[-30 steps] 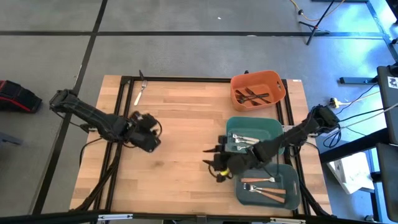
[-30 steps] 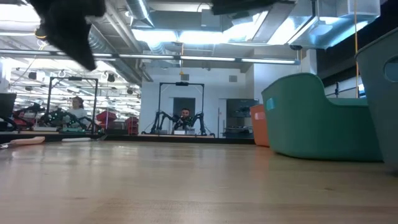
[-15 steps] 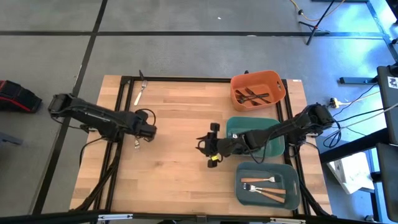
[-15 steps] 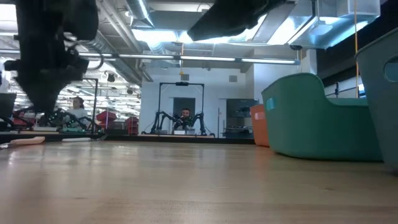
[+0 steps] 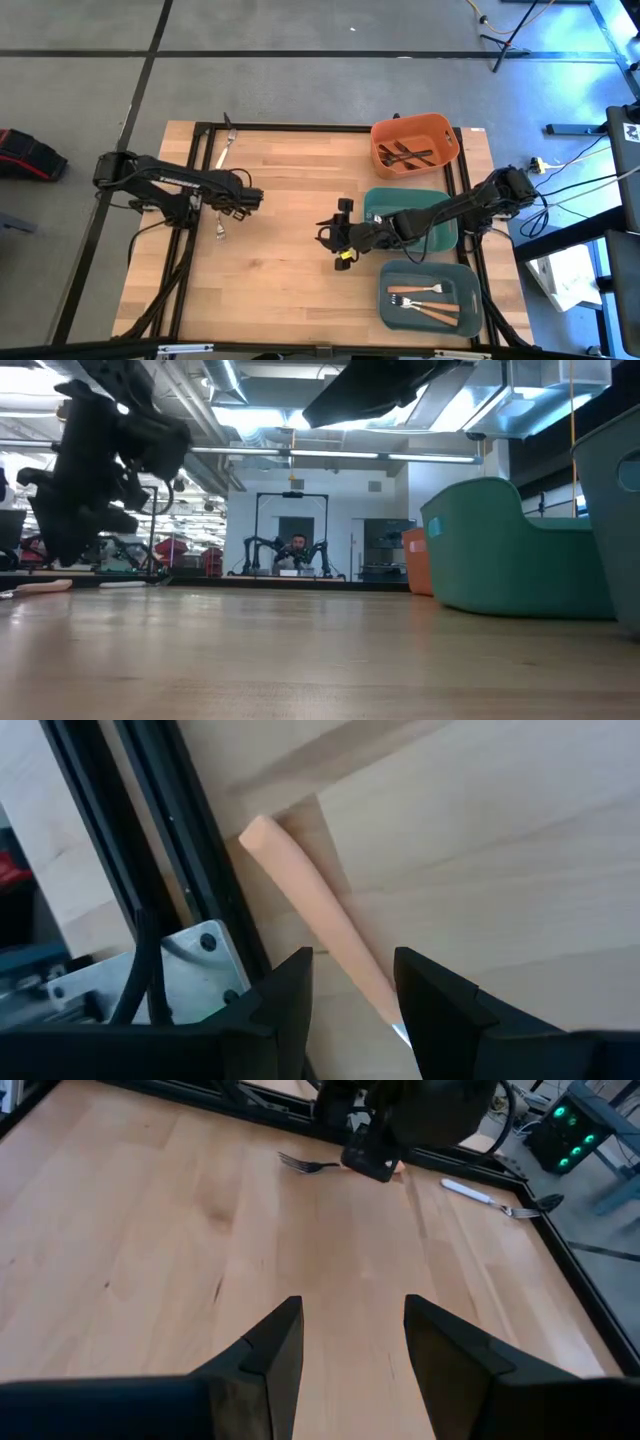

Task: Sort silverware by color (type)
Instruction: Put the orange fork into the dark blue bin

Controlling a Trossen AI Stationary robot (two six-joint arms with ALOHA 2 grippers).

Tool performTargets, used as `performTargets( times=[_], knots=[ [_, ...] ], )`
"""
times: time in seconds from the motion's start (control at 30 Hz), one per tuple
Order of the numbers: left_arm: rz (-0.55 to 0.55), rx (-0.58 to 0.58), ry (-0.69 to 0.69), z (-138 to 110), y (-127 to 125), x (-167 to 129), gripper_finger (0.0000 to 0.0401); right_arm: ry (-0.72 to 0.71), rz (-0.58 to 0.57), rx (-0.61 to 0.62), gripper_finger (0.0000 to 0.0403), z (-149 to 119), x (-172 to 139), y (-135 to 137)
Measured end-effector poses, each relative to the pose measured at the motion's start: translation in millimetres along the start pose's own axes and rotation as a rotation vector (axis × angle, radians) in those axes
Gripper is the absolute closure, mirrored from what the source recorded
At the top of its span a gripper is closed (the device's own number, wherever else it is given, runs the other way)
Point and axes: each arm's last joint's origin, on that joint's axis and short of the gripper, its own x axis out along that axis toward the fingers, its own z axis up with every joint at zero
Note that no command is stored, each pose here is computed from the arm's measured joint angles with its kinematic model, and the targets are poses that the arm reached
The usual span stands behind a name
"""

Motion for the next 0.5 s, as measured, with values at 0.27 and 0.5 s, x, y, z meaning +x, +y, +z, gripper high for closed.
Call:
performTargets(
  times=[0.27,0.5],
  knots=[
    [0.122,0.047,0.111,11,-9,21,0.0264,0.001,0.000,0.002,0.0242,0,0,0],
    [0.107,0.102,0.175,18,-25,39,0.0264,0.000,0.000,-0.003,0.0242,0,0,0]
  ],
)
